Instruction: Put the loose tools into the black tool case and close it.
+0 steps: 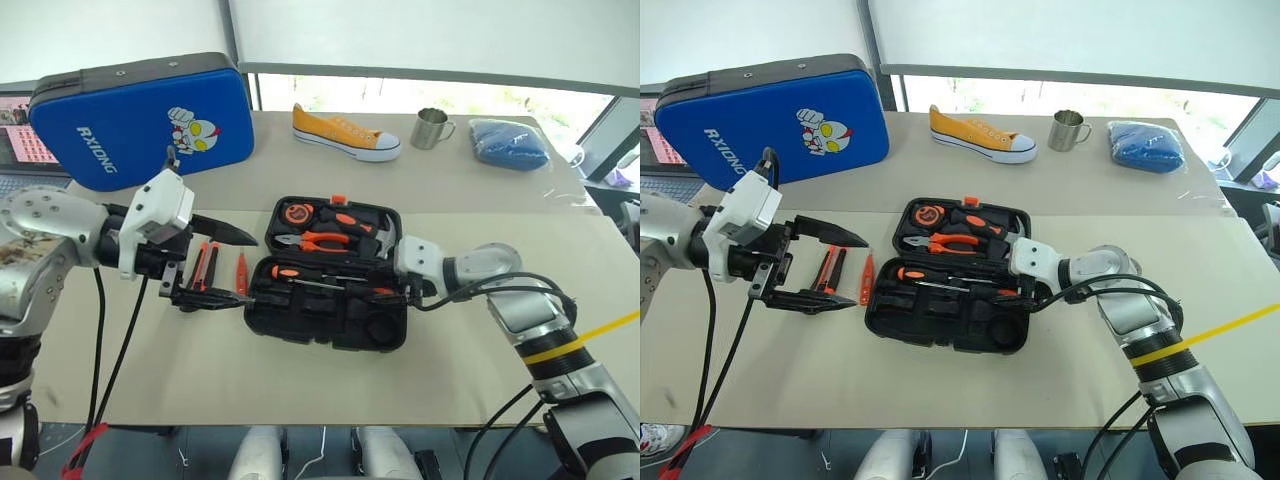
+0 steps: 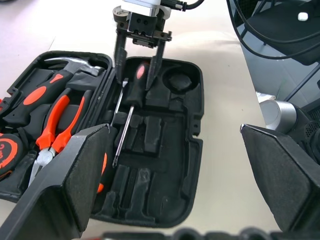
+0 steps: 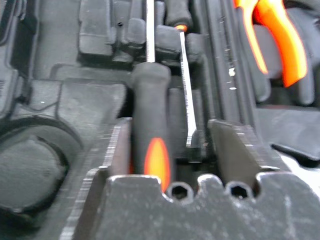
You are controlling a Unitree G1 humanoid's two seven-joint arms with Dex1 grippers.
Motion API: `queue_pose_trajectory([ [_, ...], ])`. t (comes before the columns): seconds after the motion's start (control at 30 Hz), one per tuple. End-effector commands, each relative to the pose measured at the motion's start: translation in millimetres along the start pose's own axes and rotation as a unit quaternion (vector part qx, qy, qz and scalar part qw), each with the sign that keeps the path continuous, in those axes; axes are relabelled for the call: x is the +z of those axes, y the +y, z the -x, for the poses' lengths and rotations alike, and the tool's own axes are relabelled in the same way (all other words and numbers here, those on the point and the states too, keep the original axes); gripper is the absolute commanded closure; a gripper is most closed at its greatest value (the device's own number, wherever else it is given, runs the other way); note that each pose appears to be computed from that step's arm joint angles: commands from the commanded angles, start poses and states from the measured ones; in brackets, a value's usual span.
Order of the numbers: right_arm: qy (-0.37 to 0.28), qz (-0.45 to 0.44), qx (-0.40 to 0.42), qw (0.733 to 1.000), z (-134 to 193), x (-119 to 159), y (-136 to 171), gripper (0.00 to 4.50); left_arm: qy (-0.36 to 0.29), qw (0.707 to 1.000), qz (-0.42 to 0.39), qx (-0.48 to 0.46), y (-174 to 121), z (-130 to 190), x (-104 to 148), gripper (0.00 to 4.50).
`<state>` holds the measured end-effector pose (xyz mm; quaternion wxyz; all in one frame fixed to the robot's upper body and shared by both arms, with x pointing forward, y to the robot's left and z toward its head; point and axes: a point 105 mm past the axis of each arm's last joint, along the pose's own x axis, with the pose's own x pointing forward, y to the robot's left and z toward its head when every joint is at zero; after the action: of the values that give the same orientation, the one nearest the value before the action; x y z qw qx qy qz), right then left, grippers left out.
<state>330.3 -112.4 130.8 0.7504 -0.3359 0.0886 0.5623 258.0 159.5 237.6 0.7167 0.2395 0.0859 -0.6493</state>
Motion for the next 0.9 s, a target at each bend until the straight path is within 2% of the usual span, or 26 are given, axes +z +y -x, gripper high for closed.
queue_pose_trajectory([
  [0.03, -0.044, -0.009, -0.014, 0.999, 13, 26, -6, 0.04, 0.0, 1.0, -0.027, 0.004, 2, 1, 7, 0.0],
  [0.17, -0.07, -0.035, -0.015, 0.997, 19, 42, -10, 0.04, -0.001, 1.0, -0.027, 0.002, 4, -1, 7, 0.0],
  [0.27, -0.065, -0.044, -0.016, 0.997, 13, 38, -10, 0.76, 0.0, 1.0, -0.029, -0.001, 5, -2, 6, 0.0],
  [0.57, -0.045, -0.053, -0.001, 0.998, -12, 23, -3, 3.92, 0.011, 0.999, -0.033, -0.007, 4, -1, 3, 0.0],
  [0.63, -0.045, -0.053, 0.004, 0.998, -15, 23, 0, 4.46, 0.011, 0.999, -0.034, -0.007, 4, -1, 3, 0.0],
  [0.9, -0.029, -0.061, 0.024, 0.997, -32, 17, 15, 4.46, 0.016, 0.999, -0.033, -0.004, 5, 1, 2, 0.0],
])
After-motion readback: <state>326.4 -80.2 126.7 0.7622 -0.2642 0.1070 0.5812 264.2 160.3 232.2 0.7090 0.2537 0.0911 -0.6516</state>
